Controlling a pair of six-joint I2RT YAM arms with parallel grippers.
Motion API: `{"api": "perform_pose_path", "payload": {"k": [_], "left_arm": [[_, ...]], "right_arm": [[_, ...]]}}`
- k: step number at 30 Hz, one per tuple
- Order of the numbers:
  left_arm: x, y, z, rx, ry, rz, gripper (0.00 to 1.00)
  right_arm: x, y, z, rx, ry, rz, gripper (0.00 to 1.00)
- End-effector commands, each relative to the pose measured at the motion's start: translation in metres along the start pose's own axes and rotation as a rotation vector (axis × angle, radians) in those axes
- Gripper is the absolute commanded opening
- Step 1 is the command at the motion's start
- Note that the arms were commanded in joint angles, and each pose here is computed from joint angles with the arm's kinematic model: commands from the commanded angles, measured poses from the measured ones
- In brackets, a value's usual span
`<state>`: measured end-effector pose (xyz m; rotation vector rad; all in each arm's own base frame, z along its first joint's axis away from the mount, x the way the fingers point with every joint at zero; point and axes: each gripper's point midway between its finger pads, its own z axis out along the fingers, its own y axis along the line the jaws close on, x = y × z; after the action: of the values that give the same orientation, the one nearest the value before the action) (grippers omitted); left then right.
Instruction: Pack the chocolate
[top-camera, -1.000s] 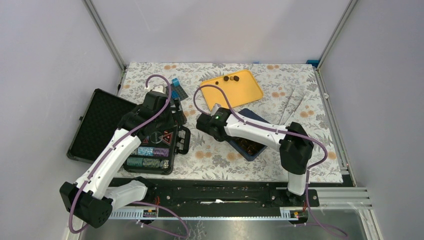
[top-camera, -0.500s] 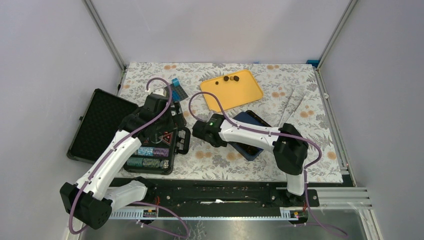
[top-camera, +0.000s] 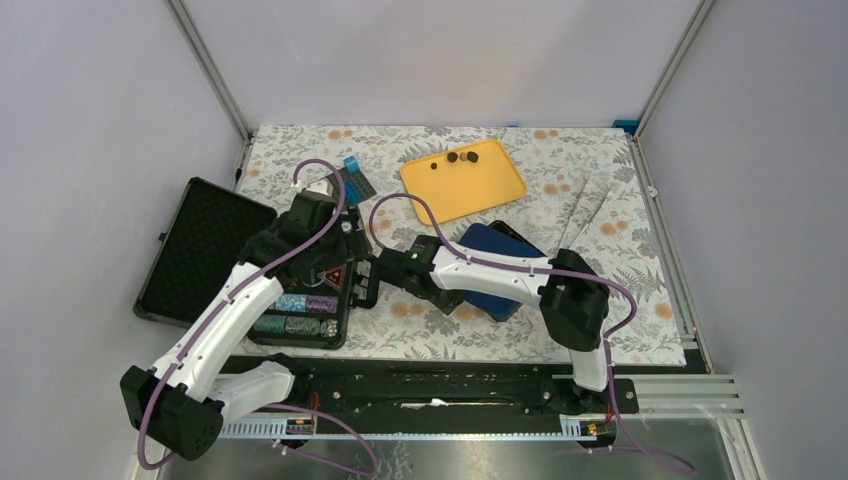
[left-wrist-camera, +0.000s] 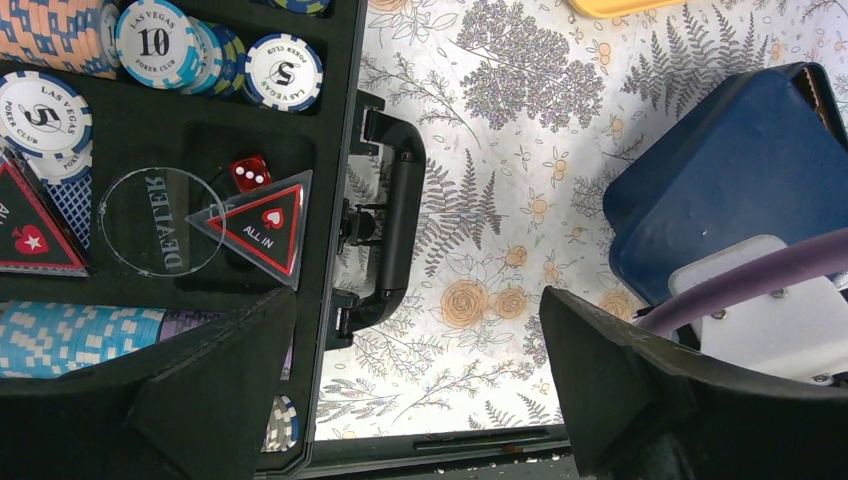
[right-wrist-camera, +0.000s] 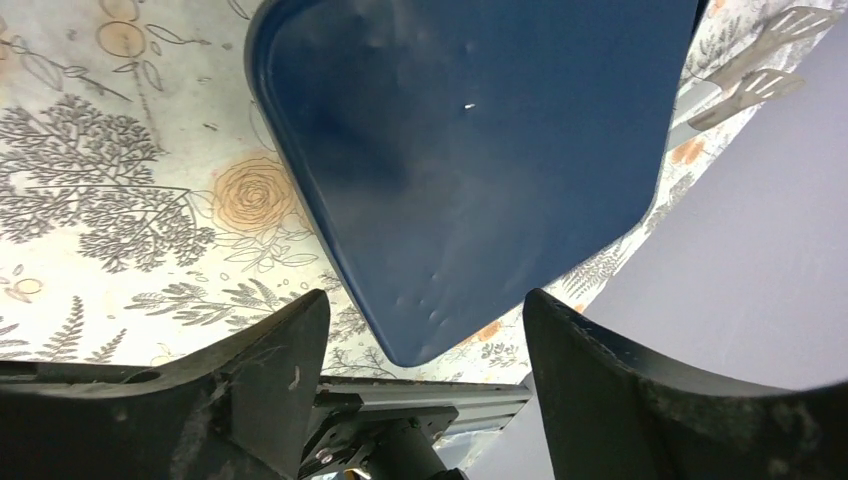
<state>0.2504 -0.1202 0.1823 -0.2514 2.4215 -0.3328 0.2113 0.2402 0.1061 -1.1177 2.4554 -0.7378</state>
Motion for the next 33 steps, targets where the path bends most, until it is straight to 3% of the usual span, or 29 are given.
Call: {"api": "perform_pose_path", "payload": {"k": [1, 9, 20, 23, 29, 33], "left_arm": [[-0.015, -0.007, -0.002, 0.036, -0.065, 0.004, 0.99], [0.012, -0.018, 0.014, 0.12, 0.057, 0.06, 0.99], [0.045, -0.03, 0.033, 0.205, 0.148, 0.035, 0.99], [0.066, -0.046, 0.036, 0.248, 0.217, 0.046, 0.98], [0.114, -0.085, 0.041, 0.283, 0.294, 0.091, 0.98], [0.134, -0.115, 0.042, 0.399, 0.35, 0.048, 0.9]], "right_arm": [[-0.01, 0.007, -0.016, -0.079, -0.04, 0.055, 0.8], [-0.015, 0.004, -0.03, -0.128, -0.082, 0.101, 0.84], [-0.037, -0.027, -0.077, -0.207, -0.338, 0.322, 0.91], [-0.024, -0.047, -0.079, -0.253, -0.358, 0.467, 0.92], [-0.001, -0.134, -0.042, -0.36, -0.462, 0.906, 0.95], [-0.001, -0.196, -0.019, -0.323, -0.57, 1.108, 0.96]]}}
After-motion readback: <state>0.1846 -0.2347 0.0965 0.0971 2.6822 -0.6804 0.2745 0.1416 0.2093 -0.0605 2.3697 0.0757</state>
